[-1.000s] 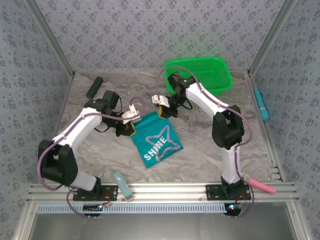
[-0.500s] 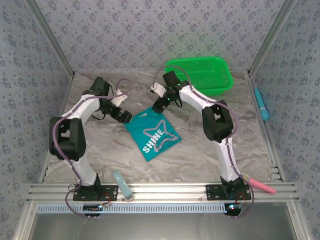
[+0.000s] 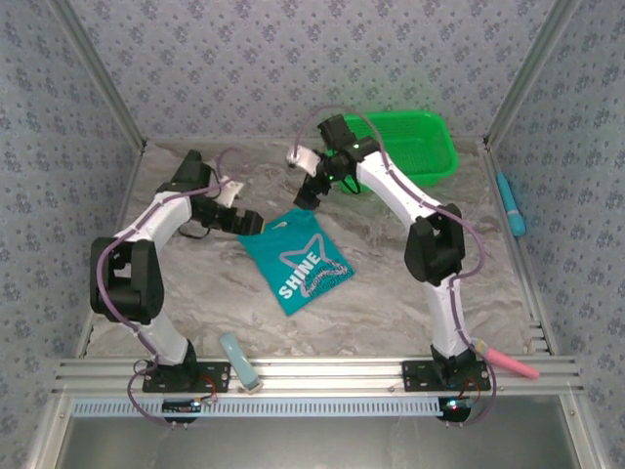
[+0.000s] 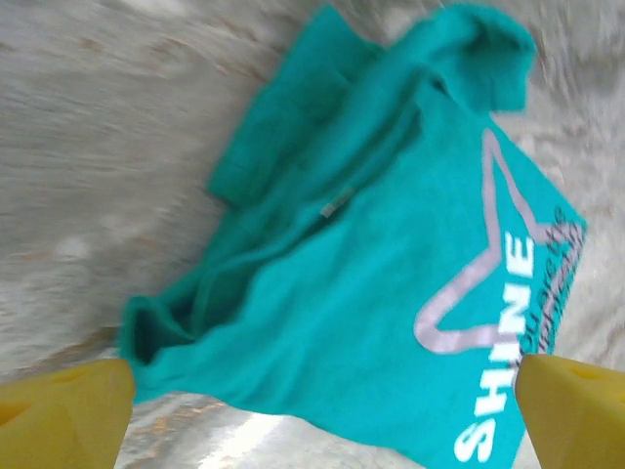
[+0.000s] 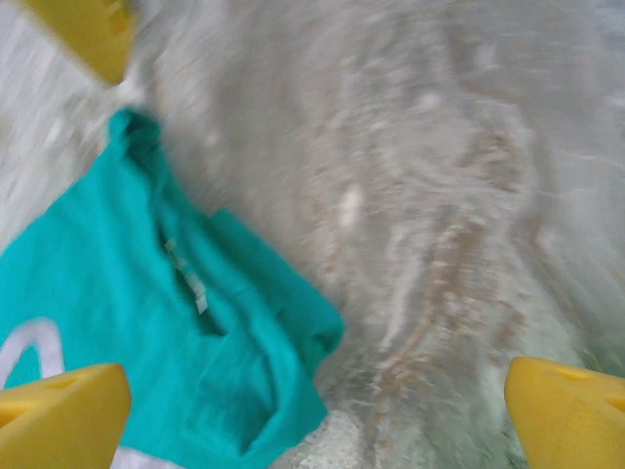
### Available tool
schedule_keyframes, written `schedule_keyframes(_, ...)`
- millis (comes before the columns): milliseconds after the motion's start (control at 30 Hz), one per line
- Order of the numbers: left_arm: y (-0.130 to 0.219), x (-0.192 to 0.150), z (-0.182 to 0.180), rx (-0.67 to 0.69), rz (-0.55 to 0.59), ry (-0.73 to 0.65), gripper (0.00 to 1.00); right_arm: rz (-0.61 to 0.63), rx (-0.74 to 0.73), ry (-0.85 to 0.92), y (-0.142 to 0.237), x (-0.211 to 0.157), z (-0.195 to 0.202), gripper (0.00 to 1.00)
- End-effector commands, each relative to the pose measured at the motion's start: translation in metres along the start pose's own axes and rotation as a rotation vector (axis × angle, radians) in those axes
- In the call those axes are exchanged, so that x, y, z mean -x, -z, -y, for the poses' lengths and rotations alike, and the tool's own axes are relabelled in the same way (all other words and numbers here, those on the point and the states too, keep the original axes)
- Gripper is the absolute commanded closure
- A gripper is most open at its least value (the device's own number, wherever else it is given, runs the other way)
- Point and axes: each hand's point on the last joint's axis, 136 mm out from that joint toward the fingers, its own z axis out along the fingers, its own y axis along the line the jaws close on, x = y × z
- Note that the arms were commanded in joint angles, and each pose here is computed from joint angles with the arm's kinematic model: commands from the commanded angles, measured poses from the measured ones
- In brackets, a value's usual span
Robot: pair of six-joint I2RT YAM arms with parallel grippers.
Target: Fold the inside-out t-shirt
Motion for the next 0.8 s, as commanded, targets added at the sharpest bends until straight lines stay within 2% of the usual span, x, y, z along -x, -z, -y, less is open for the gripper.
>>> schedule_keyframes(0, -0.007, -0.019, 0.006, -0.045, -0.085, -0.191, 0.01, -0.093, 0.248, 0.151, -0.029, -0.048, -0.045, 0.0)
schedule_keyframes(167, -0.035, -0.031, -0.02, -0.037, -0.259, -0.156, 0.04, -0.107, 0.231, 0.202, -0.065, -0.059, -0.017, 0.0)
schedule_keyframes(433, -0.056, -0.027, -0.046, 0.02, -0.313, -0.153, 0.03, -0.088, 0.217, 0.097, -0.101, -0.069, 0.008, 0.02)
schedule_keyframes(533, -0.061, -0.02, -0.055, 0.045, -0.329, -0.119, 0.04, -0.033, 0.257, -0.005, -0.102, -0.068, 0.013, 0.16)
schedule_keyframes(567, -0.062, -0.018, -0.056, 0.048, -0.333, -0.115, 0.04, -0.018, 0.28, -0.028, -0.103, -0.07, 0.012, 0.25)
schedule_keyframes(600, -0.062, -0.017, -0.058, 0.053, -0.342, -0.112, 0.04, -0.019, 0.283, -0.029, -0.104, -0.071, 0.011, 0.27)
schedule_keyframes(733, -0.063, -0.015, -0.055, 0.028, -0.351, -0.099, 0.04, -0.011, 0.321, -0.052, -0.099, -0.069, 0.003, 0.27)
schedule_keyframes(767, -0.065, -0.015, -0.051, -0.006, -0.352, -0.094, 0.1, -0.01, 0.337, -0.06, -0.098, -0.068, -0.001, 0.28)
